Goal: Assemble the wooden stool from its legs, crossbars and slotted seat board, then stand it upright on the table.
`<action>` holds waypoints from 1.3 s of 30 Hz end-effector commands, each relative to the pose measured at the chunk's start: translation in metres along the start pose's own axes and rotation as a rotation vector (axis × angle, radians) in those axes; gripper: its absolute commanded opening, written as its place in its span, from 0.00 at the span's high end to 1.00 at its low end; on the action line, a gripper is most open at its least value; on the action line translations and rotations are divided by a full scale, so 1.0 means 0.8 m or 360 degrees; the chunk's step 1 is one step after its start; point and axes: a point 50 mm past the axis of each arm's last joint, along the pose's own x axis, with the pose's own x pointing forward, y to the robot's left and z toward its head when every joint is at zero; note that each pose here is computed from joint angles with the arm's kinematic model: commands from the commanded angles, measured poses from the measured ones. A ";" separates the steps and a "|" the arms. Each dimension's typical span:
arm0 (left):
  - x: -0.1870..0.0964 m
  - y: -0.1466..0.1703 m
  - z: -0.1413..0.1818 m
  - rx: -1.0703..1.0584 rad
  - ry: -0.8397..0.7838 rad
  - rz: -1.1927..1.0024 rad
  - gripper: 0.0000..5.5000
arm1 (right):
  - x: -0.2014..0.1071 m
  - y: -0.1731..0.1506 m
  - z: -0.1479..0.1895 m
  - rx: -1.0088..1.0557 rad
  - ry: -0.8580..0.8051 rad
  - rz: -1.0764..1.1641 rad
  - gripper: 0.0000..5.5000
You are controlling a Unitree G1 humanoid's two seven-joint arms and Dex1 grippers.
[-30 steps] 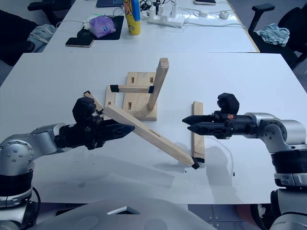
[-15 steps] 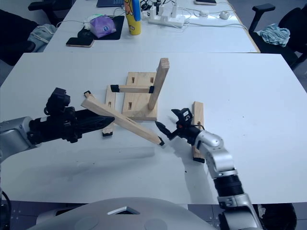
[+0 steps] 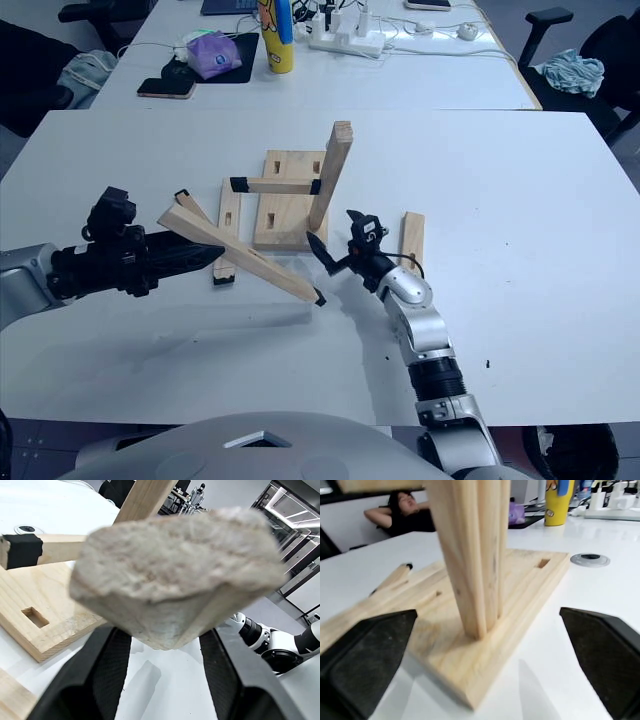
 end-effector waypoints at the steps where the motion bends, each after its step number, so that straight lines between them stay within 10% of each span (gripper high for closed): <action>1: 0.003 -0.001 0.003 0.0031 0.0004 -0.0015 0.62 | 0.009 0.008 0.000 0.0040 0.0047 -0.0062 0.09; 14: 0.011 -0.009 -0.007 -0.0013 0.0016 -0.0060 0.62 | 0.023 0.027 0.039 0.0423 0.0075 -0.0208 0.44; 28: 0.015 -0.014 0.015 0.0140 -0.0212 0.0010 0.62 | 0.014 -0.002 0.052 0.0093 0.0265 -0.0252 0.79; 39: 0.020 -0.025 0.001 0.0126 -0.0204 0.0036 0.62 | 0.004 -0.042 0.052 -0.0039 0.0445 0.0035 0.74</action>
